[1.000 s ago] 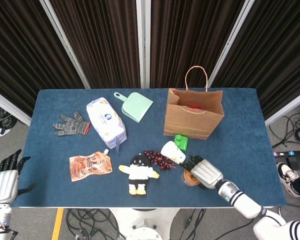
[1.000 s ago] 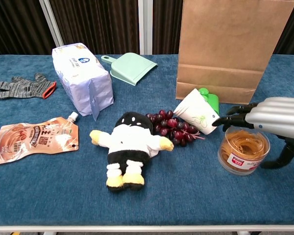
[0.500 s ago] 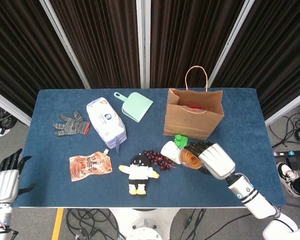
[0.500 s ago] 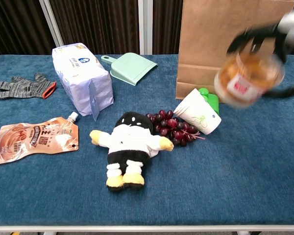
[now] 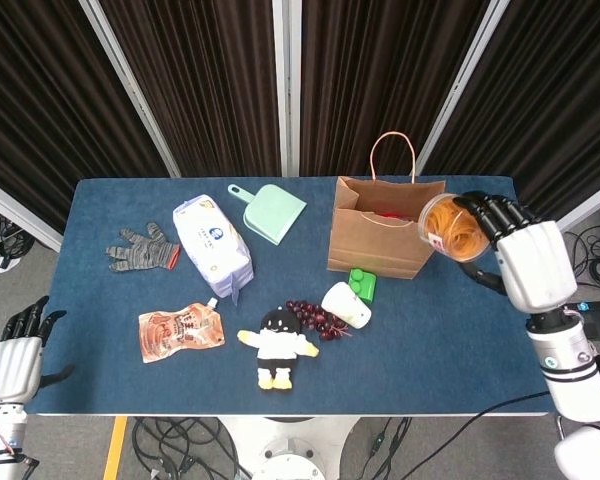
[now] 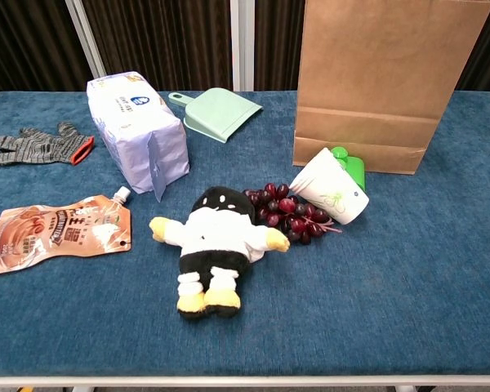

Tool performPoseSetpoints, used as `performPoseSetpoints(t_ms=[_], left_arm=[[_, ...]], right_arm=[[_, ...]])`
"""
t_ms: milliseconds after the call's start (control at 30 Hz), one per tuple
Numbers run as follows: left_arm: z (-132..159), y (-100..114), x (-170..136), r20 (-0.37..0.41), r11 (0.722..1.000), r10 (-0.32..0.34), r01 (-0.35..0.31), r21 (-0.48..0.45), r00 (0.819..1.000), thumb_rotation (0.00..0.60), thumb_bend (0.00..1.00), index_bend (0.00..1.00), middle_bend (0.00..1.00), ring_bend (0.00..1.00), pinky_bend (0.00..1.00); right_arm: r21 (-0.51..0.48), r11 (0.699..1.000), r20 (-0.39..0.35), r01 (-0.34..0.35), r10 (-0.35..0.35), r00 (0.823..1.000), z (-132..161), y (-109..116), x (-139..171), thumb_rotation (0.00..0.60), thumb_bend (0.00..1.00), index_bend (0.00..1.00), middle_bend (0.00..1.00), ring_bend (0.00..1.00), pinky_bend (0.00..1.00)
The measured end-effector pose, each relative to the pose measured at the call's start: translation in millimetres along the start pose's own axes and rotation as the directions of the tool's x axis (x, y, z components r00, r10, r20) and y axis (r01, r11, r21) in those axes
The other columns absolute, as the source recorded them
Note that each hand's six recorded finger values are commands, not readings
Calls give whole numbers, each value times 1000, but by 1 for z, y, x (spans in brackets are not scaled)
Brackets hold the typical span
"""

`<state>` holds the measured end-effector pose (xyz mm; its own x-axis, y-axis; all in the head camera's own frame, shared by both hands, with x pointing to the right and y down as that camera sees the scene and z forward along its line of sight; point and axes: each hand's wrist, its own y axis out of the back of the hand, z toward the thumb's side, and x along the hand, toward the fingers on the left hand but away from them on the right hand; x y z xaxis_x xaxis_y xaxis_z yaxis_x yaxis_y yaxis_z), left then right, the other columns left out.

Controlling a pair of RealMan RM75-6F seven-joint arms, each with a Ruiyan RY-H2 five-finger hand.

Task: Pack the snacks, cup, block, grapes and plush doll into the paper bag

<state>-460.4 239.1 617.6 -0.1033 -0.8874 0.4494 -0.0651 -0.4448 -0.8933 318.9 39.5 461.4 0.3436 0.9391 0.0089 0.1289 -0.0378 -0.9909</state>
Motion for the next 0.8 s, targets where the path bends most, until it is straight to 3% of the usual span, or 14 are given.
performPoseSetpoints(t_ms=[133, 300, 567, 800], left_arm=[[-1, 0, 0, -3, 1000, -1, 1, 0, 1000, 600, 120, 271, 156, 111, 134], [-1, -1, 0, -4, 1000, -3, 3, -1, 1000, 600, 120, 271, 156, 111, 134], [-6, -4, -2, -24, 1000, -15, 15, -5, 1000, 600, 120, 271, 156, 111, 134], [-9, -6, -3, -32, 1000, -19, 19, -11, 999, 600, 120, 271, 156, 111, 134]], right_arm=[[-8, 1000, 63, -12, 13, 998, -13, -1, -18, 600, 234, 529, 474, 315, 508], [0, 996, 120, -93, 93, 988, -22, -25, -45, 600, 234, 534, 457, 314, 495], [43, 980, 140, -195, 187, 972, -14, -79, -84, 600, 234, 512, 443, 307, 462], [54, 968, 121, -245, 237, 964, 2, -109, -92, 600, 234, 450, 412, 276, 423]])
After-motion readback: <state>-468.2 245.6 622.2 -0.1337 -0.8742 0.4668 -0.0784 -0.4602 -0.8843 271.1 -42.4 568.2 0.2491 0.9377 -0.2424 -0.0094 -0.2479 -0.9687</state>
